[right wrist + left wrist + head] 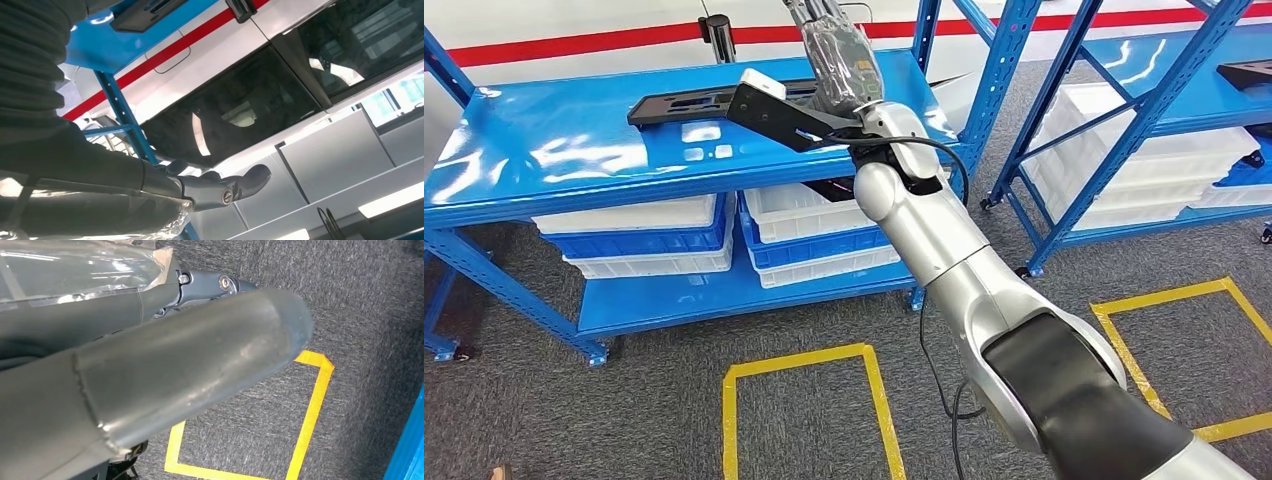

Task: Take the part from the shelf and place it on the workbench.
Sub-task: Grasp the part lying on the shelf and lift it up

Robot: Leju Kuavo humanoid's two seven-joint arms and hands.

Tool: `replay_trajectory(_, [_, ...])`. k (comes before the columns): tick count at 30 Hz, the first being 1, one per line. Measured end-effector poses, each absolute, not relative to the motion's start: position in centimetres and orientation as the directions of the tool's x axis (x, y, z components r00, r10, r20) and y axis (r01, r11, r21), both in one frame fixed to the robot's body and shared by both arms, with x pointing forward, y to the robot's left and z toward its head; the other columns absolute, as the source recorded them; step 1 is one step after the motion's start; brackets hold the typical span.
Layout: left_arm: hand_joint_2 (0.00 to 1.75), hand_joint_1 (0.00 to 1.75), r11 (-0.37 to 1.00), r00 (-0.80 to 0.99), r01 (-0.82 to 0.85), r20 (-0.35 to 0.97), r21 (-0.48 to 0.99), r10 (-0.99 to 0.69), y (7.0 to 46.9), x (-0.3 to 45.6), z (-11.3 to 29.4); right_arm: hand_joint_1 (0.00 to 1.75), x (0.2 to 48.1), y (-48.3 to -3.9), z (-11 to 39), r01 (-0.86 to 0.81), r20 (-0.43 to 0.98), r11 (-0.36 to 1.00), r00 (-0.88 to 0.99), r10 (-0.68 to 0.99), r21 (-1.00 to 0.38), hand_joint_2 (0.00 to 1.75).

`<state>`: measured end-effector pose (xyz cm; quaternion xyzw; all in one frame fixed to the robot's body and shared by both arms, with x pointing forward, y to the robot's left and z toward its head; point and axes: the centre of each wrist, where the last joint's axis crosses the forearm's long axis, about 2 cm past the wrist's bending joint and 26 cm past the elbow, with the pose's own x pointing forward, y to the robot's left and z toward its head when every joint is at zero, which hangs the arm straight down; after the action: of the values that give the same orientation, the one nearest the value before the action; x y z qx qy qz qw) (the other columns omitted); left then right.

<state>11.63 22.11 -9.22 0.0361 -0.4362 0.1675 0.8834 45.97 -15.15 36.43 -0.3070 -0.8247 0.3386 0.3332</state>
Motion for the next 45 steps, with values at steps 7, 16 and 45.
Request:
replay_trajectory(7, [0.00, 0.00, 0.943, 0.567, -0.317, 0.777, -0.101, 0.273, 21.6, 11.5, -9.2, 0.00, 46.2, -15.9, 35.9, 0.298, 0.331, 0.573, -0.580, 0.744, -0.763, 1.75])
replay_trajectory(16, [0.00, 0.00, 0.945, 0.566, -0.308, 0.777, -0.110, 0.275, 21.4, 11.3, -9.2, 0.00, 46.2, -16.8, 34.4, 0.294, 0.336, 0.562, -0.563, 0.755, -0.773, 1.75])
replay_trajectory(45, [0.00, 0.00, 0.947, 0.572, -0.294, 0.769, -0.132, 0.285, 21.1, 11.8, -9.0, 0.00, 46.5, -19.1, 33.2, 0.327, 0.316, 0.540, -0.539, 0.781, -0.775, 1.75])
